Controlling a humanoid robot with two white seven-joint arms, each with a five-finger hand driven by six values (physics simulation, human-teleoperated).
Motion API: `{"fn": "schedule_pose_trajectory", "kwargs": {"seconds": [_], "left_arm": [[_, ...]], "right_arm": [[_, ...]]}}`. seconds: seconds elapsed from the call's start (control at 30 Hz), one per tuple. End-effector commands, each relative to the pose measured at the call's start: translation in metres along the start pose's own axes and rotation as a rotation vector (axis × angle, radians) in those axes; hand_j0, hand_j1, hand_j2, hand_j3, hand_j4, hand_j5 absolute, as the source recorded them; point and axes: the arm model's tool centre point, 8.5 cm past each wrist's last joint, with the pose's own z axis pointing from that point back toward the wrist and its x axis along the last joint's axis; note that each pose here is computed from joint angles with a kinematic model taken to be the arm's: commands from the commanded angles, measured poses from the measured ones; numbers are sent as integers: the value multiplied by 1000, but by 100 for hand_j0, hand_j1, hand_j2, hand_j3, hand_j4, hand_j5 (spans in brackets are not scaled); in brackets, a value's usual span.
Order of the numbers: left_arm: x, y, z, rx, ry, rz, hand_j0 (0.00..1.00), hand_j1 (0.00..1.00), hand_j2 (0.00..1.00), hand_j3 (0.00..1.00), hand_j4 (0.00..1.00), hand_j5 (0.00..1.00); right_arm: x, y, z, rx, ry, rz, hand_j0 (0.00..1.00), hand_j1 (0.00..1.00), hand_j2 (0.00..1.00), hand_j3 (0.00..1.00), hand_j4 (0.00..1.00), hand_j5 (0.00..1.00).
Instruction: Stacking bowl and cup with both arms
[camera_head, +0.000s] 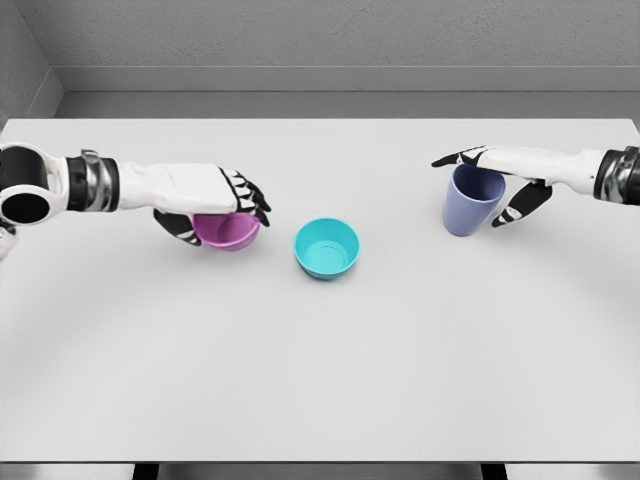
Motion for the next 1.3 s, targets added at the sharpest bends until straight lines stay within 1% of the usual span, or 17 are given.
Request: {"fn": "schedule_pose_trajectory", "kwargs": {"seconds": [0.0,0.2,0.27,0.37,0.4,0.5,0.6,0.67,0.9,0.97,1.07,1.17,1.27], "left_arm": [[3,2,-3,9,-10,1,81,81,81,81,81,81],[7,7,-9,18,-26,-8,81,81,81,81,81,81],[9,15,-11,30,-35,-19,81,81,81,81,81,81],[14,21,-16,41,-50,-33,81,81,81,81,81,81],[17,23,-21,48,-62,-34,81,81,81,81,81,81],[20,26,-26,53,-73,-39,81,81,81,81,81,81],[23,29,-30,61,-85,-42,81,81,81,81,81,81],[25,35,-34,69,-93,-51,81,81,81,81,81,81],[36,42,-53,76,-127,-74,81,81,81,81,81,81],[39,42,-58,73,-133,-78,81,81,81,81,81,81],[41,45,-63,72,-142,-85,81,81,81,81,81,81],[42,42,-69,58,-147,-84,81,81,81,81,81,81],[46,44,-75,63,-161,-83,81,81,81,81,81,81]], "right_arm": [[0,0,0,-5,0,-7,100,100,100,100,100,100],[0,-3,0,-9,-1,-4,100,100,100,100,100,100],[0,-4,0,-9,0,-2,100,100,100,100,100,100],[1,-2,-3,-3,-5,-4,98,98,98,98,98,98],[-1,0,-3,-2,1,-10,97,97,97,97,97,97],[0,-1,-6,-4,-3,-10,94,94,94,94,94,94],[0,-1,-6,-4,-3,-10,94,94,94,94,94,94],[0,-1,-6,-3,-4,-8,90,90,90,90,90,90],[0,-3,-6,-1,-4,-2,64,64,64,64,64,64],[1,-4,-6,-2,-4,-1,61,61,61,61,61,61],[1,-6,-6,-5,-4,2,60,60,60,60,60,60],[1,-7,-5,-6,-4,5,60,60,60,60,60,60],[2,-7,-5,-5,-5,6,61,61,61,61,61,61]]}}
